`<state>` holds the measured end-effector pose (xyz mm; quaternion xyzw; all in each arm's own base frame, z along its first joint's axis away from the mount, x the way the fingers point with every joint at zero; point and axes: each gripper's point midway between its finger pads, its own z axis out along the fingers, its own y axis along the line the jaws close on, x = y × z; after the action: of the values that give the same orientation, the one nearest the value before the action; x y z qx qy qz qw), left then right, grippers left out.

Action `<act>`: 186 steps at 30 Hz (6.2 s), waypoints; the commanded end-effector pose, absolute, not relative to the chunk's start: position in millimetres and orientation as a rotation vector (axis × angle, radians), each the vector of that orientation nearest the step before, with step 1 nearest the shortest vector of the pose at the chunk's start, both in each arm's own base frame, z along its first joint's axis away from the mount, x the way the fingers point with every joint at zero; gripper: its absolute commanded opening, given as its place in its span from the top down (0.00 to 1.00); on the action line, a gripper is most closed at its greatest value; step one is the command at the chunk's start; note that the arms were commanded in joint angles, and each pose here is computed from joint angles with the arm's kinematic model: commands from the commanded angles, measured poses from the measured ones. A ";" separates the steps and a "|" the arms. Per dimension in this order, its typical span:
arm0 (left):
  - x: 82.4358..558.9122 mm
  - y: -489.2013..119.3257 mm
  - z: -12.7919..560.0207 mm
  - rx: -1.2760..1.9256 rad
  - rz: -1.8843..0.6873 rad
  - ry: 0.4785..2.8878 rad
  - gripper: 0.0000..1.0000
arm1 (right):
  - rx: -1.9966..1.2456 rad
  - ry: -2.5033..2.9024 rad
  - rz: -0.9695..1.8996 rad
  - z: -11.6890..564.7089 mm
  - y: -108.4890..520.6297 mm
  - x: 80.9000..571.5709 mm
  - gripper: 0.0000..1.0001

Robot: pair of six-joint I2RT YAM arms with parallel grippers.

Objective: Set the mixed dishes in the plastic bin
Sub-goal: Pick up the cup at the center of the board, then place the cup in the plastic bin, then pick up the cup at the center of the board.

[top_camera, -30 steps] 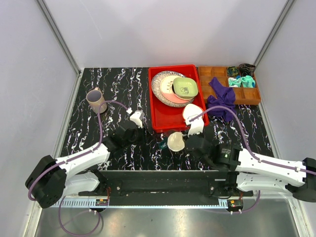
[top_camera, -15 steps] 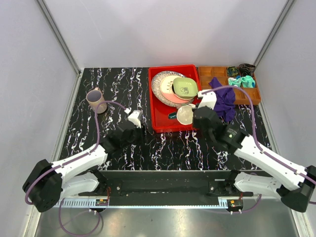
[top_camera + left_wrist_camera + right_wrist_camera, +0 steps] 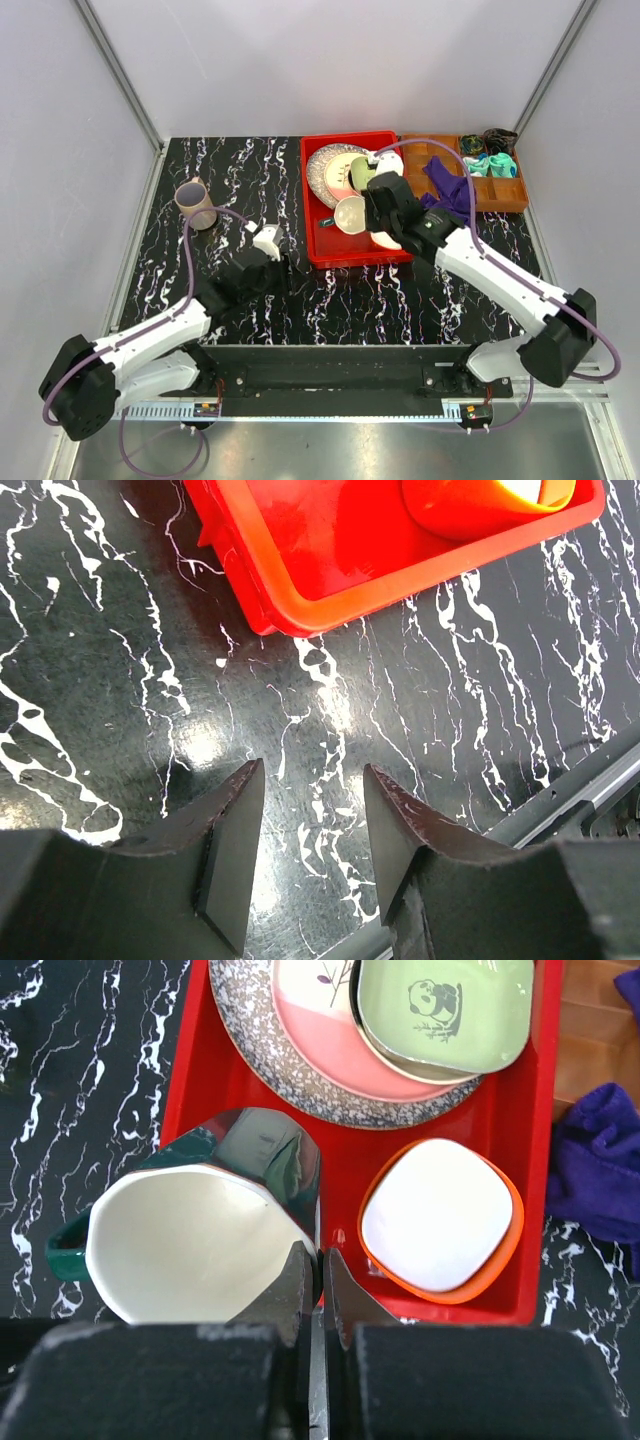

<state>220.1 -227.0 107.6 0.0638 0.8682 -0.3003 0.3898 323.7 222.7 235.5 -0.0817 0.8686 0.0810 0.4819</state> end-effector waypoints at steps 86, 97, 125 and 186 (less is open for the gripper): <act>227.7 -202.0 163.5 0.111 -0.684 2.048 0.50 | 0.688 2.504 0.370 132.6 267.3 383.9 1.00; 224.8 -194.4 167.2 0.094 -0.667 2.040 0.49 | 0.800 2.476 0.413 131.4 279.1 390.2 1.00; 222.8 -193.5 166.1 0.075 -0.681 2.040 0.49 | 0.682 2.462 0.525 146.8 292.0 389.9 0.64; 480.9 5.2 199.4 0.073 -0.023 2.172 0.23 | 0.345 2.220 0.509 225.4 215.4 326.5 0.50</act>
<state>463.0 5.6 194.8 0.0133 0.8921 0.0054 0.4515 325.1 211.6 210.0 0.1427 0.8919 0.1825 0.3885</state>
